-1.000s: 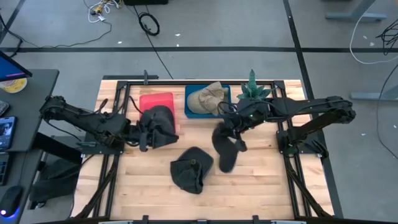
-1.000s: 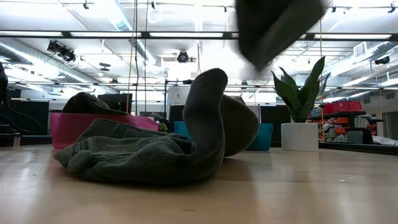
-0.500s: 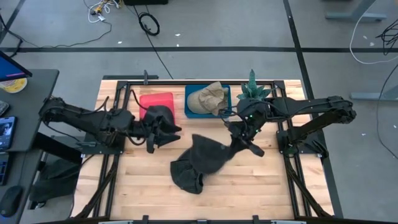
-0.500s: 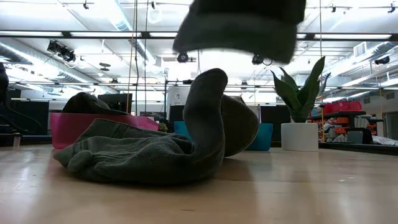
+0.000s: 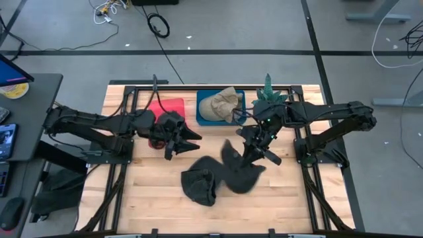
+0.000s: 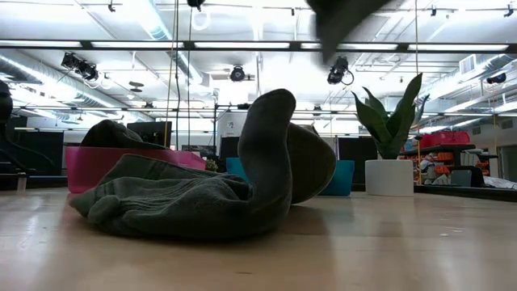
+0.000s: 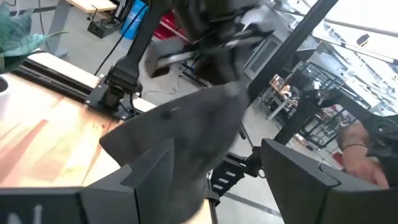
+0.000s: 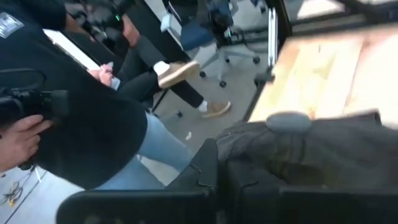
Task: Pick & Place hat
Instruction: Put the top black cap into the red bin
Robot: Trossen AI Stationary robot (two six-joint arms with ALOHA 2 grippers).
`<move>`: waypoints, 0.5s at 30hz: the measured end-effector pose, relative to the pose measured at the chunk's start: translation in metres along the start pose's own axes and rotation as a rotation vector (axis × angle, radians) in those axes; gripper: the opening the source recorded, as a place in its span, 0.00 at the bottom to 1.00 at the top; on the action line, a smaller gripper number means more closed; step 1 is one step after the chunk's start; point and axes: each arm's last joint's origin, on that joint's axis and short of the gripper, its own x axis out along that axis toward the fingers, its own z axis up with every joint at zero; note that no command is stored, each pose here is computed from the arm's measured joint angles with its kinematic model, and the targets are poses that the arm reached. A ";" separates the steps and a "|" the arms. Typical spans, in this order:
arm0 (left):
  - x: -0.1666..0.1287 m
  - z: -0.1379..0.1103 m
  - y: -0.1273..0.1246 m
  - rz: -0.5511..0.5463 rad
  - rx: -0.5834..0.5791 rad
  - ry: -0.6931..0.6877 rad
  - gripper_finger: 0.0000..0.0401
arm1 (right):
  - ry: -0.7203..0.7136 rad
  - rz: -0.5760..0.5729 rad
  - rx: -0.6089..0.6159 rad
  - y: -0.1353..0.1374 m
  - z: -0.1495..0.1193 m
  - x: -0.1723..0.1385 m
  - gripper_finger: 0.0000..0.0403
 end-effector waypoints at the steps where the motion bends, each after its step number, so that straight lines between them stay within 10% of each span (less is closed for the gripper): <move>1: 0.000 0.001 0.002 -0.002 0.000 0.001 0.61 | -0.011 0.003 -0.010 0.002 0.005 -0.001 0.00; 15: -0.003 0.015 0.011 -0.105 0.097 -0.007 0.61 | 0.112 0.032 0.037 -0.015 0.057 0.033 0.00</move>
